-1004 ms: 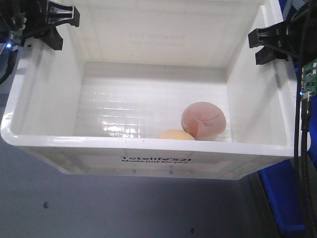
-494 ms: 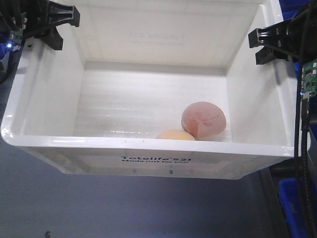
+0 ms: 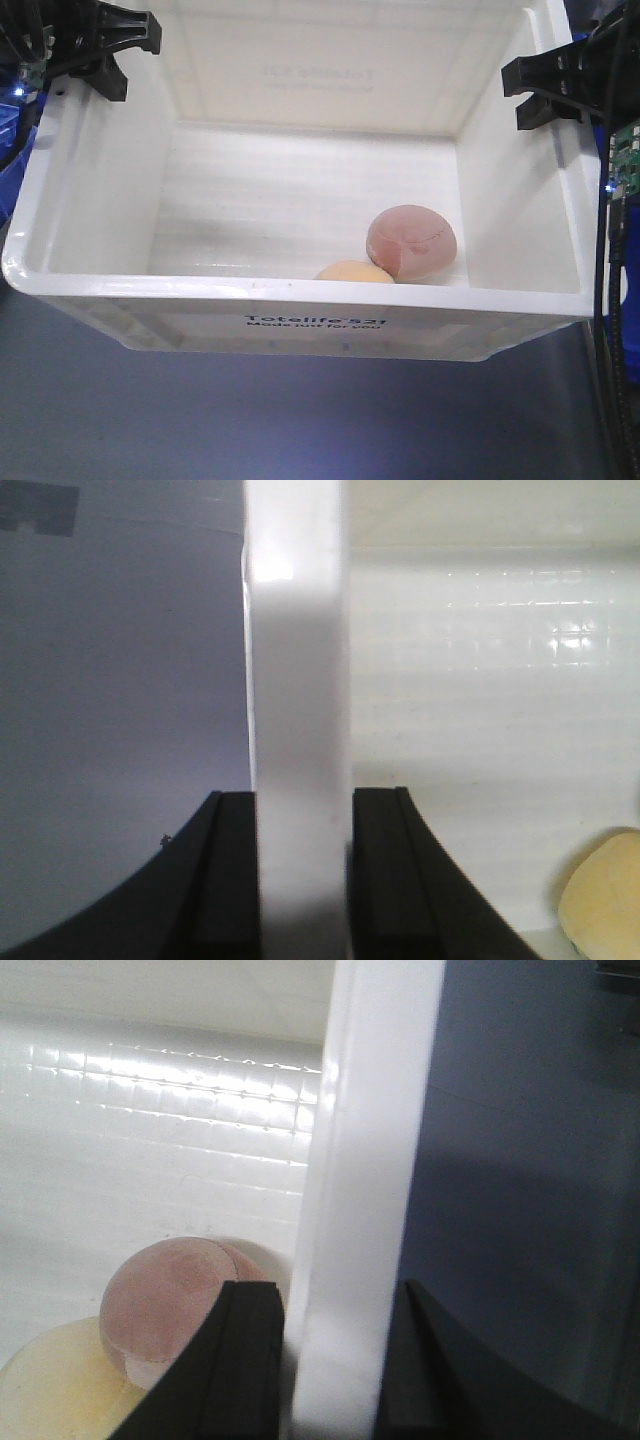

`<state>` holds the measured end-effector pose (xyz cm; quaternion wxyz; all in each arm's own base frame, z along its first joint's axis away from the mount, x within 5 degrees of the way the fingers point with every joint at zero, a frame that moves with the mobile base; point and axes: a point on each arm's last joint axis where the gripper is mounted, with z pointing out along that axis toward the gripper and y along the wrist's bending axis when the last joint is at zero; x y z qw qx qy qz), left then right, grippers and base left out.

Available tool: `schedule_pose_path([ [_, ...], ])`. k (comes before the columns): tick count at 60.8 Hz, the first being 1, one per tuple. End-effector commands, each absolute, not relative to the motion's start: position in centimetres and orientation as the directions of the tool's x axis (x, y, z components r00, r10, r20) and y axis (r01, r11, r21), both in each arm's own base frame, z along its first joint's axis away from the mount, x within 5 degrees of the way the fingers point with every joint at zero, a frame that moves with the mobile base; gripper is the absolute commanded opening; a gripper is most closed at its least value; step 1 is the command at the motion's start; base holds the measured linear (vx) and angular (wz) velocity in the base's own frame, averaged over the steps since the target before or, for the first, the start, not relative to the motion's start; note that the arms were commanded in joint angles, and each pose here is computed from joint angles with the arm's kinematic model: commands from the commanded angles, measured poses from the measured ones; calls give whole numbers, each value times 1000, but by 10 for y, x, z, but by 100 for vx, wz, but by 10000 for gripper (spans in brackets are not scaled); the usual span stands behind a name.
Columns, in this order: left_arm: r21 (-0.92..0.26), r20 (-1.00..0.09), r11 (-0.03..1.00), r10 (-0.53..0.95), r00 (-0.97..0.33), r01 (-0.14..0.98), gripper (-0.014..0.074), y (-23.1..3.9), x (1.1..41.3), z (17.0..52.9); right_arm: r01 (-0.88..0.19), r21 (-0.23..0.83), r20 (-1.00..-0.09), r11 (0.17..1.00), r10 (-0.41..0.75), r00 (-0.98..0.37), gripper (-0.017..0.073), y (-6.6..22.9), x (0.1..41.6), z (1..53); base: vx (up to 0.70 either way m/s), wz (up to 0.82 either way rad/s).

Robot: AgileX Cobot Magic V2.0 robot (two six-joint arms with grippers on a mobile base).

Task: Place moving items into box and shelve
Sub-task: 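Hold the crate level with both grippers while driving toward the blue-bin shelf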

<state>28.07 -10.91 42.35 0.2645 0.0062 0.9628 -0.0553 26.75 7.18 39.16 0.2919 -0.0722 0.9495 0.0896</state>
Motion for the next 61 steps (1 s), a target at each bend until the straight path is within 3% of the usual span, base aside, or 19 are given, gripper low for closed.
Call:
schedule_pose_path([
  [1,-227,-607,969,-59,-792,102,-3,-115,266,453,-240,220,-710,946,-14,-704,-6,80,261,425,32,38],
  [61,-227,-607,969,-59,-792,102,-3,-115,266,453,-240,220,-710,946,-14,-704,-6,80,261,425,20,52],
])
